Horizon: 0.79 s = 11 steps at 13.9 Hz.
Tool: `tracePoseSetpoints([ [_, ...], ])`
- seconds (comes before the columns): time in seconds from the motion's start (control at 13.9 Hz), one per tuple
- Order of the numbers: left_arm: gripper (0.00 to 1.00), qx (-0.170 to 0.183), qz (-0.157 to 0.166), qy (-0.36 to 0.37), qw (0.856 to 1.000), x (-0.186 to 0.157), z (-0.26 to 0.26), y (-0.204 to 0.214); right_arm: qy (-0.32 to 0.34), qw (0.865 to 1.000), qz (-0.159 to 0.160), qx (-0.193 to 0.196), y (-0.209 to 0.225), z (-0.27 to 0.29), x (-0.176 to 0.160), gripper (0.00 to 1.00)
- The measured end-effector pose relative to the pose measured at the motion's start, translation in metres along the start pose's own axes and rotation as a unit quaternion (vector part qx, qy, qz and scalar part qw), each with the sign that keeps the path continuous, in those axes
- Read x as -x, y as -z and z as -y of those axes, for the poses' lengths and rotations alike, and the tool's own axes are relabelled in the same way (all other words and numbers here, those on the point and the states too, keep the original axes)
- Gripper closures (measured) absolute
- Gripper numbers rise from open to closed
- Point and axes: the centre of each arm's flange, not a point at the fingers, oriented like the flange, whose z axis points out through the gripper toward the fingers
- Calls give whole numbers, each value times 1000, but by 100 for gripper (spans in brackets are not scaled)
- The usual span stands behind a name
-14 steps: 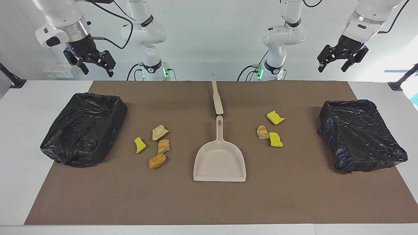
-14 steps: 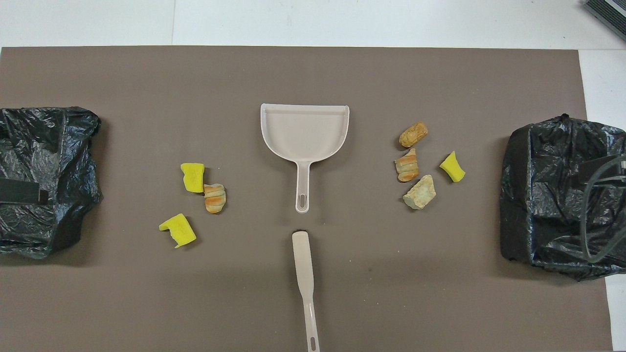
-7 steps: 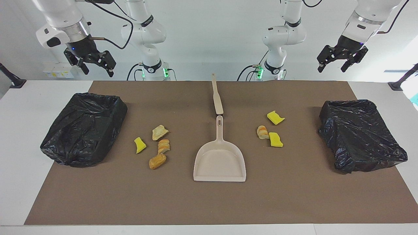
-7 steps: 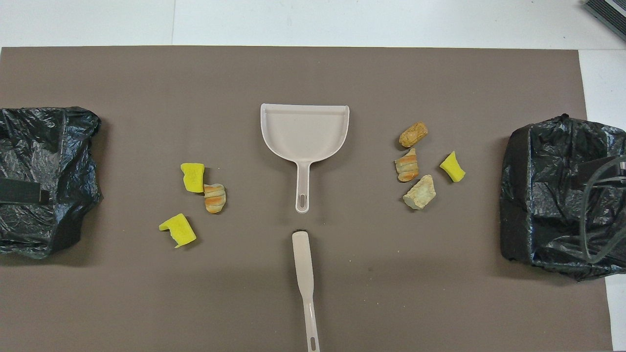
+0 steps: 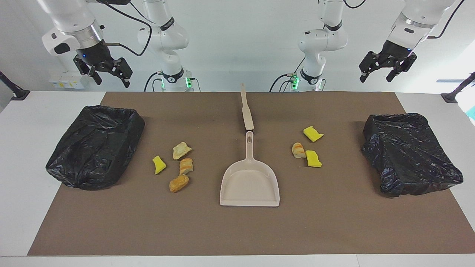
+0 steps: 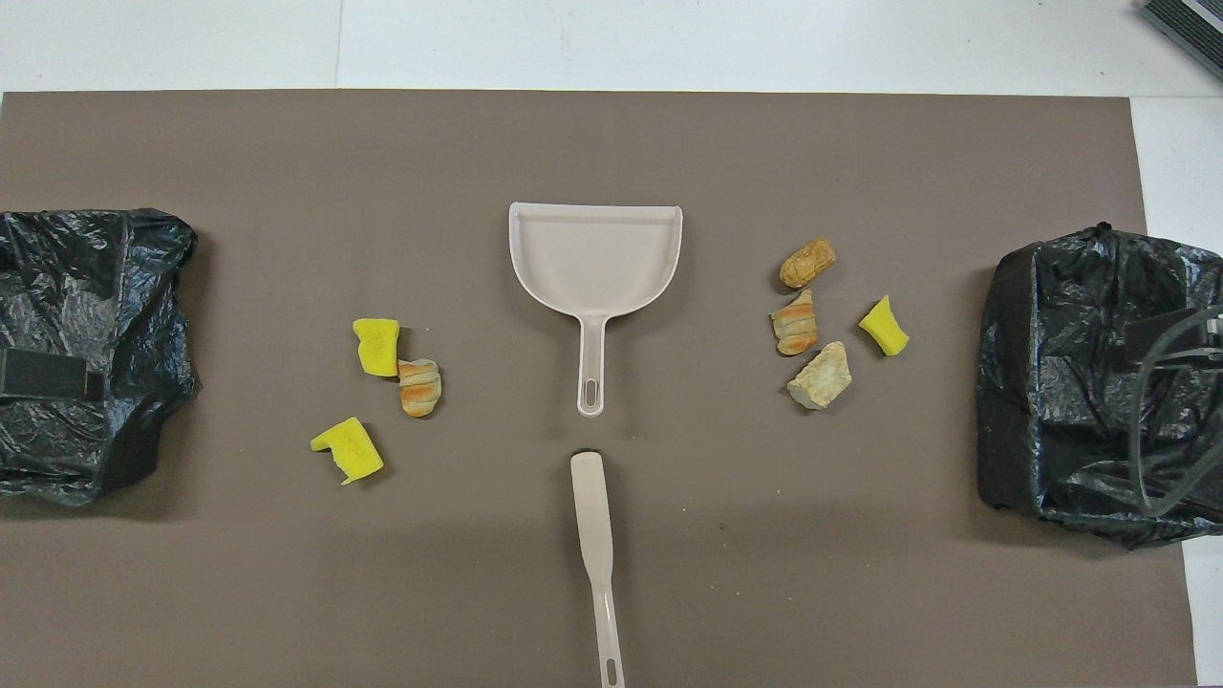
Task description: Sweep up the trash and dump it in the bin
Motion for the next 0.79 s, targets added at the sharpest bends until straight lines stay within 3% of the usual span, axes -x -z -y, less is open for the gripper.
tracePoseSetpoints([
  [0.58,0,6,58,-31,998,23,-75,-59,0,1000,3,0,-2,0,0,0],
  [0.79,0,-1,59,-27,998,45,-116,-68,3,1000,7,1,-5,3,1,0],
])
